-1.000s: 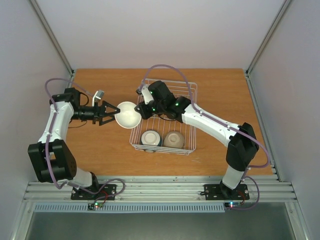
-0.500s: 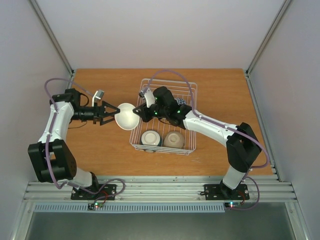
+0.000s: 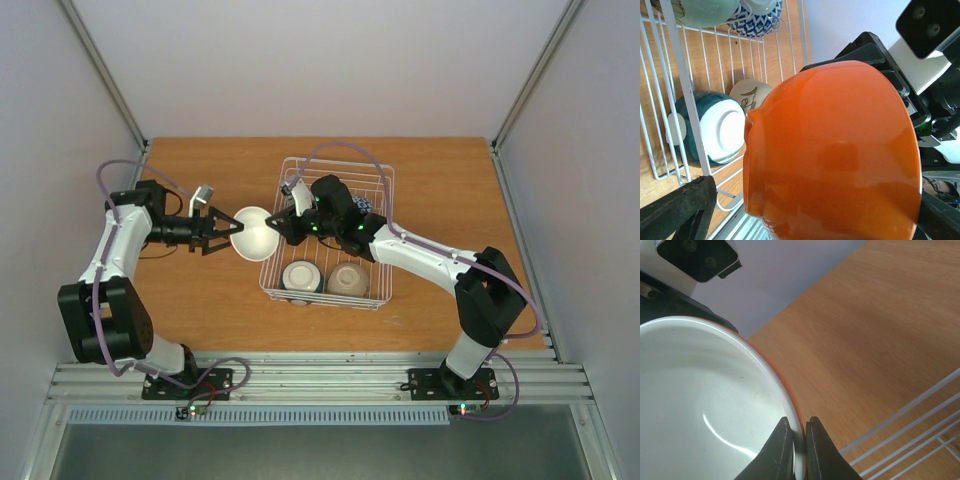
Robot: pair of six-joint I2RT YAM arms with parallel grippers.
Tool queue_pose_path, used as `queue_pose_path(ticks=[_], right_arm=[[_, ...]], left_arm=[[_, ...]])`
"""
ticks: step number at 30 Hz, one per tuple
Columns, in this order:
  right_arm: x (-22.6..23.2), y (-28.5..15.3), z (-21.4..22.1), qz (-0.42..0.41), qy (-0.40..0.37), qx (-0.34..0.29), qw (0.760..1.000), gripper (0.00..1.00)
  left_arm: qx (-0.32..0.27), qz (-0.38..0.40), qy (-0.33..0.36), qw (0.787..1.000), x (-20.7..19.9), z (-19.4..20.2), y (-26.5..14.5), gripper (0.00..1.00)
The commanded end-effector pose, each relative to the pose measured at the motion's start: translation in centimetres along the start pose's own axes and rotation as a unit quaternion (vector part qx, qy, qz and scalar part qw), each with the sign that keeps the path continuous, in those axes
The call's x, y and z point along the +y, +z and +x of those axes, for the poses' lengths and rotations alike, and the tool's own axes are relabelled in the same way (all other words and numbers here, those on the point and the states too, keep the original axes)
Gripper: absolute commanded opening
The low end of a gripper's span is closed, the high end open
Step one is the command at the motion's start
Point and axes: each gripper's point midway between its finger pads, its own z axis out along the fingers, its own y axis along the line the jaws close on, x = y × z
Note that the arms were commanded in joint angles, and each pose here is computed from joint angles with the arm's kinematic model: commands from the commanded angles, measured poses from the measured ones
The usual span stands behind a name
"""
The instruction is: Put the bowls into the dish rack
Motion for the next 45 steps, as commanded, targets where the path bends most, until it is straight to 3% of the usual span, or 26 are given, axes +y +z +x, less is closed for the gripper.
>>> queue_pose_path(ticks=[1, 6, 15, 18, 21, 22, 24, 27, 32, 37, 45], right_arm=[[3.0, -1.6, -4.1, -0.056, -0.023, -0.069, 0.996, 0.01], [3.3, -1.1, -3.9, -0.073, -0.02, -0.066, 0.995, 0.01], [3.0, -0.4, -3.5, -0.076, -0.018, -0.063, 0.995, 0.01], [3.0, -0.3, -3.5, -0.077, -0.017, -0.062, 0.995, 0.01], [2.9, -0.3, -3.5, -0.075, -0.017, -0.062, 0.995, 0.03], [2.9, -0.3, -3.5, -0.074, -0.016, -0.061, 0.995, 0.06], [2.8, -0.4, -3.5, -0.071, -0.017, -0.061, 0.995, 0.19], [2.7, -0.5, -3.5, -0.063, -0.019, -0.059, 0.996, 0.46], [1.4, -1.3, -4.3, -0.01, -0.026, -0.069, 0.997, 0.68], [-0.4, -3.0, -5.4, 0.071, -0.037, -0.07, 0.994, 0.74], [-1.7, -9.6, -7.9, 0.196, -0.068, -0.111, 0.972, 0.77]], left_arm=[[0.001, 0.015, 0.001, 1.0, -0.2, -0.1, 0.2, 0.91], [0.001, 0.036, 0.002, 0.999, -0.9, -0.2, 0.2, 0.84], [0.005, 0.059, 0.001, 0.998, -1.6, -0.1, 0.1, 0.5], [0.01, 0.066, 0.002, 0.998, -1.6, -0.1, 0.2, 0.34], [0.011, 0.064, 0.003, 0.998, -1.4, -0.2, 0.2, 0.03], [0.012, 0.062, 0.003, 0.998, -1.3, -0.2, 0.2, 0.01], [0.013, 0.058, 0.007, 0.998, -1.3, -0.1, 0.2, 0.01], [0.011, 0.047, 0.02, 0.999, -1.3, -0.1, 0.1, 0.0], [0.002, 0.017, 0.043, 0.999, -1.3, 0.2, -0.1, 0.0], [-0.018, -0.043, 0.088, 0.995, -1.3, -0.2, -0.5, 0.01], [-0.056, -0.166, 0.215, 0.961, -3.4, -1.3, -0.2, 0.01]])
